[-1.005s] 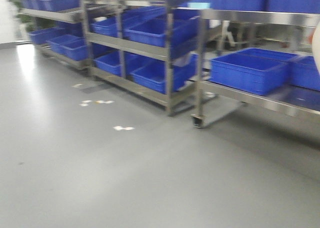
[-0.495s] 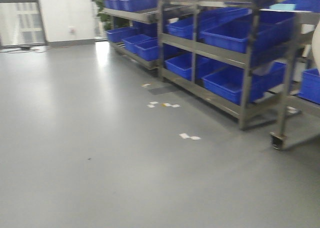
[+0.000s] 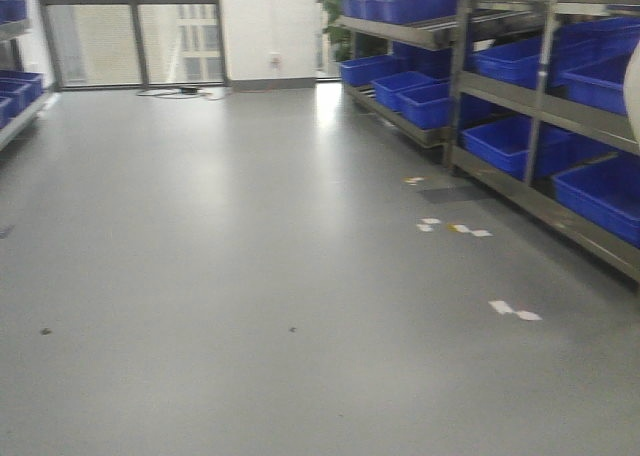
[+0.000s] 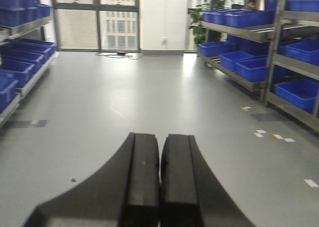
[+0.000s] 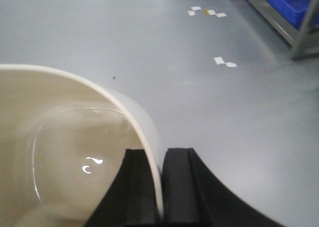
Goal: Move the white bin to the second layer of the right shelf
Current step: 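Drive along the yellow-lined aisle past the crate shelves, then drive toward the windows while the right gripper holds the bin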
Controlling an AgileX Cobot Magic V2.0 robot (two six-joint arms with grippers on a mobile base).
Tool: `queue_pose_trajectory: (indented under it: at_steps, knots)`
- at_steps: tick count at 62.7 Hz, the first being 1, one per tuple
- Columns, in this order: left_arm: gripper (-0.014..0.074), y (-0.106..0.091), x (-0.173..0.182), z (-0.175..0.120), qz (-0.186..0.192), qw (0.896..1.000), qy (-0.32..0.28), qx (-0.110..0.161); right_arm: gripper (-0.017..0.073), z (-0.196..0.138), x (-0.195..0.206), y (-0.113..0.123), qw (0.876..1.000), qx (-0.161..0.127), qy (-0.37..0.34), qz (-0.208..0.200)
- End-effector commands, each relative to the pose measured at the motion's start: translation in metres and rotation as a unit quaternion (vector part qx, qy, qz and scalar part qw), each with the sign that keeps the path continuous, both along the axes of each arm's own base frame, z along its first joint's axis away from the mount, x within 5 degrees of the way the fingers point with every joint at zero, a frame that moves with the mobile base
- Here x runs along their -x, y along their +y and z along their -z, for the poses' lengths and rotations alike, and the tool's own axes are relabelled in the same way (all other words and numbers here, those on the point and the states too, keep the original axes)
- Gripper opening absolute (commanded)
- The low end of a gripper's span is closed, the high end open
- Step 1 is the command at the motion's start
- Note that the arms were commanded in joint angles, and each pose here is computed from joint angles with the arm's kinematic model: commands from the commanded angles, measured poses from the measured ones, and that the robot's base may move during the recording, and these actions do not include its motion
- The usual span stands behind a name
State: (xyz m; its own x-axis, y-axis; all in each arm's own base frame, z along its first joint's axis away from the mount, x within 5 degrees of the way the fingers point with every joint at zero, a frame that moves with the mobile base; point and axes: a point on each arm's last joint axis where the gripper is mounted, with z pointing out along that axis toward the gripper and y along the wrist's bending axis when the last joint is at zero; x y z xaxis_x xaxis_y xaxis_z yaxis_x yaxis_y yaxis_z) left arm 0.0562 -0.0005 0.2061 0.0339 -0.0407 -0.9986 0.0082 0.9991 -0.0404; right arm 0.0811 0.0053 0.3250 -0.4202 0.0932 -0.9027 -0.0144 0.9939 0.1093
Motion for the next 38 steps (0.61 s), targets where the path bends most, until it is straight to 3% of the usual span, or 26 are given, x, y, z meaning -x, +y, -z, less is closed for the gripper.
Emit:
queue_pose_trajectory:
  at_steps: [1, 38]
  knots:
    - [0.0085, 0.0006, 0.0005, 0.0010, -0.003, 0.999, -0.035, 0.006, 0.0049, -0.0164, -0.0022, -0.0002, 0.998, -0.006, -0.058, 0.003]
    - [0.0085, 0.0006, 0.0005, 0.0010, -0.003, 0.999, -0.035, 0.006, 0.0049, -0.0164, -0.0022, -0.0002, 0.998, -0.006, -0.058, 0.003]
